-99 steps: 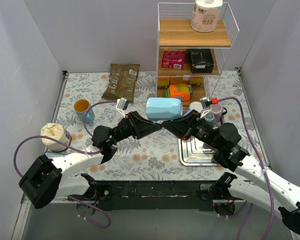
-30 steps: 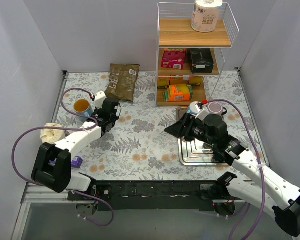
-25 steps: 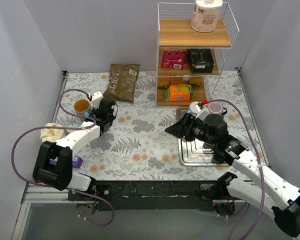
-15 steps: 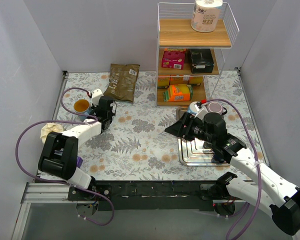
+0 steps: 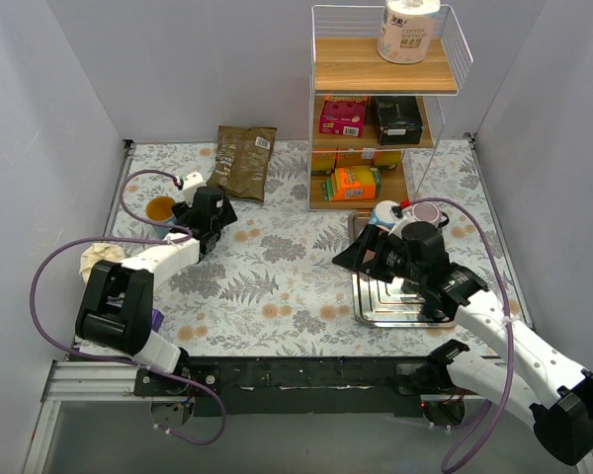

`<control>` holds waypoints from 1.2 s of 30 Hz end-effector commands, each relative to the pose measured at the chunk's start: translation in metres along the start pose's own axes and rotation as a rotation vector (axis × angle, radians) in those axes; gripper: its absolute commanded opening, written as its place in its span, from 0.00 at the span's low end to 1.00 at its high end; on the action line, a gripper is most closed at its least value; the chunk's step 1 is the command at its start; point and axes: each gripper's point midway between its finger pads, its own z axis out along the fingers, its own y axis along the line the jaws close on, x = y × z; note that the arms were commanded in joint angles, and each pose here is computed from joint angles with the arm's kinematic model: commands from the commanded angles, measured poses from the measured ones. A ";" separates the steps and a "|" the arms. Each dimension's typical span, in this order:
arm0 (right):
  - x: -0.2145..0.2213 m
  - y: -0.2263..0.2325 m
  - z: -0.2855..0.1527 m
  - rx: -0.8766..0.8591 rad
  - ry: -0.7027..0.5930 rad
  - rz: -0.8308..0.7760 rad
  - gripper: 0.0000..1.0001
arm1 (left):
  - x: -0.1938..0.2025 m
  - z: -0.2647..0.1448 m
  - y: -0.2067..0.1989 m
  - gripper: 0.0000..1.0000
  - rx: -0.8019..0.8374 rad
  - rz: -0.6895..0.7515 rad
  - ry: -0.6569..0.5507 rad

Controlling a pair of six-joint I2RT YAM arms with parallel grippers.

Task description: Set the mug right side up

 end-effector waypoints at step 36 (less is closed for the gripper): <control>-0.039 -0.125 0.034 1.042 -0.218 0.388 0.97 | -0.075 -0.171 -0.069 0.98 0.690 -0.207 0.007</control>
